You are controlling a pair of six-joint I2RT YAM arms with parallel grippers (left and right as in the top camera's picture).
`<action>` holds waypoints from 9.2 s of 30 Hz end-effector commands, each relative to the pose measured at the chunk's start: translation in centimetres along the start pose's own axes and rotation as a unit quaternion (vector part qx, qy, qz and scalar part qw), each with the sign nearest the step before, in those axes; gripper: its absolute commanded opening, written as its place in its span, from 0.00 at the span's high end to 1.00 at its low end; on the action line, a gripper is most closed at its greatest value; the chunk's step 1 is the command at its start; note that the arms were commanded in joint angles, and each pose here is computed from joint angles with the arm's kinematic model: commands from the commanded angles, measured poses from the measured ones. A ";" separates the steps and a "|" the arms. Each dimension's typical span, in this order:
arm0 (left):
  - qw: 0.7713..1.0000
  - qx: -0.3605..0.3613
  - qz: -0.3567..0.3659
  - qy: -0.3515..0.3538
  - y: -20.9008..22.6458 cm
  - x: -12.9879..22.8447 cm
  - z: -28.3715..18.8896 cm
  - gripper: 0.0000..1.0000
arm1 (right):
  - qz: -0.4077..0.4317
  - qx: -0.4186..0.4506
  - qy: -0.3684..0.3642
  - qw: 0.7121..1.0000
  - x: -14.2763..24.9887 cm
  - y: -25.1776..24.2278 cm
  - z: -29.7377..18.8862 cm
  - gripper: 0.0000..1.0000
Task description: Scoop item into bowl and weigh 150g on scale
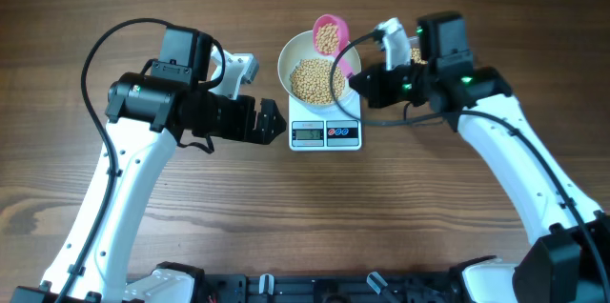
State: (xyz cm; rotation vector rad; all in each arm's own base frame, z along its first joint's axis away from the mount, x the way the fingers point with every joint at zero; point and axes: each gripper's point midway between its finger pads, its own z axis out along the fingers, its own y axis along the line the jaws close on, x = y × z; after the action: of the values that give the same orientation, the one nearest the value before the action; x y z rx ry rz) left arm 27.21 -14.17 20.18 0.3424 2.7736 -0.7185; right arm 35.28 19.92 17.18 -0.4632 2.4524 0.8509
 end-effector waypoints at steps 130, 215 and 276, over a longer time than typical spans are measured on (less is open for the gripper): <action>1.000 0.008 0.008 0.004 -0.3 0.0 0.3 0.00 | 0.013 0.266 0.175 0.948 8.7 -18.1 -1.0 0.96; 0.998 0.020 -0.027 -0.043 -0.7 -2.5 0.2 0.00 | 0.142 -0.222 0.051 0.963 -2.8 4.3 -12.0 0.96; 0.912 0.334 -0.168 -0.168 -12.3 -12.8 -6.2 0.60 | 0.207 -0.396 0.101 0.889 -7.7 14.9 -11.4 0.96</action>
State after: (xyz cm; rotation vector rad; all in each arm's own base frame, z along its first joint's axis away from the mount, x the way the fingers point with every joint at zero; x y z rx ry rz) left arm 33.98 -23.71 34.91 -0.1020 2.1986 -1.6477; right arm 31.65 24.65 34.74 -0.2450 2.3533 2.0655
